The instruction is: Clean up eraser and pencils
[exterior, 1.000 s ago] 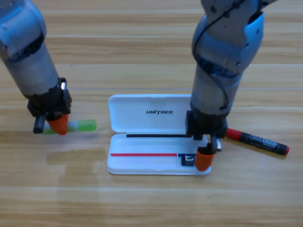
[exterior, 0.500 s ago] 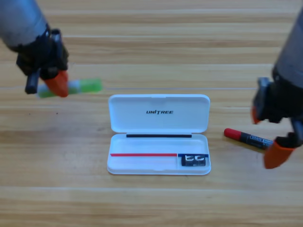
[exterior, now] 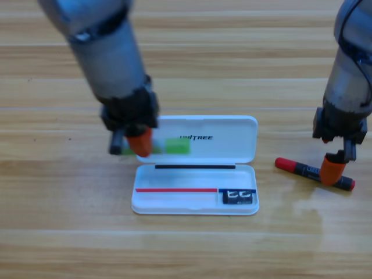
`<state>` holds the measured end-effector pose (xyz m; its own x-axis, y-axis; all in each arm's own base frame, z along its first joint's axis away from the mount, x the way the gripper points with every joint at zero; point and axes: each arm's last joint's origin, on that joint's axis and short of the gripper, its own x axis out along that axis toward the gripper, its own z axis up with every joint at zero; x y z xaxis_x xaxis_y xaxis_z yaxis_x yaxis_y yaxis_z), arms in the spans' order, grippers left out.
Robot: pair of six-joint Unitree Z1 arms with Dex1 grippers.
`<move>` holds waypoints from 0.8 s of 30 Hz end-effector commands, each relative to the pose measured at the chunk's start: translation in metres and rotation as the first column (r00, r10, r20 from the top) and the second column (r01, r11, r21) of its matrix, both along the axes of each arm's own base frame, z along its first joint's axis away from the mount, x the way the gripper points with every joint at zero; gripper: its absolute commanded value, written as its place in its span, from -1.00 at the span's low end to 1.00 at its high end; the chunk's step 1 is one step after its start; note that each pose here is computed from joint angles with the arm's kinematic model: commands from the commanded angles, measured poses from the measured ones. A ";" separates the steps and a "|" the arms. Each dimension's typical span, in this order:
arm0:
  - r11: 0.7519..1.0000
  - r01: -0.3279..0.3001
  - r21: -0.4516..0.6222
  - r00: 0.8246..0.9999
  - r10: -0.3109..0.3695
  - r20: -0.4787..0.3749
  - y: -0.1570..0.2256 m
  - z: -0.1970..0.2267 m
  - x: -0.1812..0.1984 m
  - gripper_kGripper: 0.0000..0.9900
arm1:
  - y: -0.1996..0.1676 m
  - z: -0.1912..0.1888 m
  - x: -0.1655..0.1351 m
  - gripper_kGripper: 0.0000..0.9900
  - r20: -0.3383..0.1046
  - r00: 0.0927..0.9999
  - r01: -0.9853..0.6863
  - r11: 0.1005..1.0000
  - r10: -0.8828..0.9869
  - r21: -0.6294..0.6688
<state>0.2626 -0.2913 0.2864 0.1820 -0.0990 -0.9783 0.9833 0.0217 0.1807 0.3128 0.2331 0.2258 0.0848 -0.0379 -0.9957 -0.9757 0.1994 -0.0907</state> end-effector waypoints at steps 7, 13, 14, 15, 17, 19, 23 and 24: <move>0.996 0.044 0.076 0.997 -0.039 -0.073 -0.043 -0.052 -0.003 -1.00 | 0.006 -0.056 0.025 0.74 -0.084 0.996 0.008 1.000 -0.010 -0.020; 0.995 0.043 0.089 0.995 -0.035 -0.088 -0.047 -0.064 -0.001 -1.00 | 0.010 -0.066 0.030 0.54 -0.090 0.996 0.007 0.999 -0.009 -0.033; 0.995 0.041 0.091 0.995 -0.033 -0.090 -0.047 -0.066 0.000 -1.00 | 0.010 -0.067 0.030 0.41 -0.092 0.996 0.005 0.999 -0.008 -0.033; 0.995 0.042 0.091 0.995 -0.033 -0.092 -0.047 -0.067 0.000 -1.00 | 0.010 -0.068 0.030 0.24 -0.094 0.996 0.002 0.999 -0.005 -0.035; 0.995 0.037 0.094 0.995 -0.028 -0.095 -0.048 -0.070 0.001 -1.00 | 0.010 -0.070 0.030 -0.15 -0.099 0.995 -0.004 0.999 0.001 -0.037; 0.995 0.033 0.094 0.995 -0.024 -0.097 -0.049 -0.072 0.002 -1.00 | 0.010 -0.070 0.031 -0.51 -0.100 0.995 -0.008 0.999 0.004 -0.039; 0.996 0.023 0.085 0.995 -0.014 -0.101 -0.050 -0.076 0.002 -1.00 | 0.009 -0.069 0.029 -1.00 -0.113 0.994 -0.013 0.999 0.007 -0.047; 0.996 0.020 0.083 0.995 -0.012 -0.103 -0.051 -0.077 0.002 -1.00 | 0.009 -0.069 0.029 -1.00 -0.118 0.993 -0.013 0.999 0.007 -0.051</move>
<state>0.2669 -0.3312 0.2349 0.1197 -0.0426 -0.9919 0.9928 -0.0004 0.1198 0.3322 0.2483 0.1903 0.0370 -0.0387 -0.9986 -0.9844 0.1708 -0.0431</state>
